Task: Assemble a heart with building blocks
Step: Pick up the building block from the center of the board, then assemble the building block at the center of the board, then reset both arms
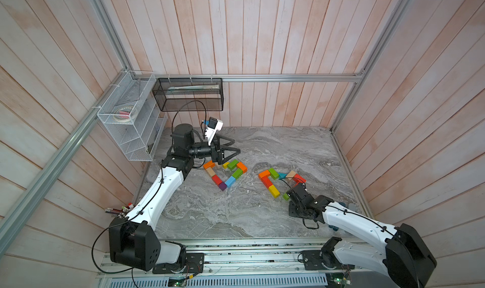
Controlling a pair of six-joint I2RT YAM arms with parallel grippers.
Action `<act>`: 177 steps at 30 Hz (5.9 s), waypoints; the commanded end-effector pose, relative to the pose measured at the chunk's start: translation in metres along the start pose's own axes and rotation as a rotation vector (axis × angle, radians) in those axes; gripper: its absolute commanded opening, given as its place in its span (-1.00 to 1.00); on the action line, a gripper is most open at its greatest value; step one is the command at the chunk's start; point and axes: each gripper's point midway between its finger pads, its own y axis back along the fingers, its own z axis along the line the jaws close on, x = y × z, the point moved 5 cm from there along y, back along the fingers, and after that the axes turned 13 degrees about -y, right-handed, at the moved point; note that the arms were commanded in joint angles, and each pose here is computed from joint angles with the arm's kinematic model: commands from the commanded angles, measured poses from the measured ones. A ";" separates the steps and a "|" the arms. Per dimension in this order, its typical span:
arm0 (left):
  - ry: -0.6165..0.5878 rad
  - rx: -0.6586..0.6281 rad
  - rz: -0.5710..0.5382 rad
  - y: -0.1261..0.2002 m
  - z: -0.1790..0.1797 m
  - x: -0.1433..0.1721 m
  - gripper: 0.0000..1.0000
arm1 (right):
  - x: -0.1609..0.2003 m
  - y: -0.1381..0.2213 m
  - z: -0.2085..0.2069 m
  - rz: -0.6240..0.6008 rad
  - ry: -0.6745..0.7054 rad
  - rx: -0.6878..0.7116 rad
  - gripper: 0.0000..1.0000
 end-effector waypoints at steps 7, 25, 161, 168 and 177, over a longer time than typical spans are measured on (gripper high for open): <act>-0.006 0.030 -0.004 -0.001 -0.005 0.001 1.00 | -0.012 0.001 0.016 -0.021 0.067 -0.007 -0.25; -0.004 0.035 -0.005 -0.001 -0.005 0.001 0.99 | 0.017 -0.001 0.065 0.034 0.384 -0.102 -0.61; -0.254 -1.370 0.023 0.147 0.031 0.167 1.00 | -0.166 0.037 -0.057 -1.009 -0.025 -0.174 0.96; -0.315 -1.377 -0.020 0.156 0.048 0.183 1.00 | -0.160 0.021 -0.065 -1.062 -0.023 -0.148 0.96; -0.348 -1.360 -0.133 0.170 0.060 0.174 1.00 | -0.179 0.007 -0.060 -1.082 0.018 -0.153 0.96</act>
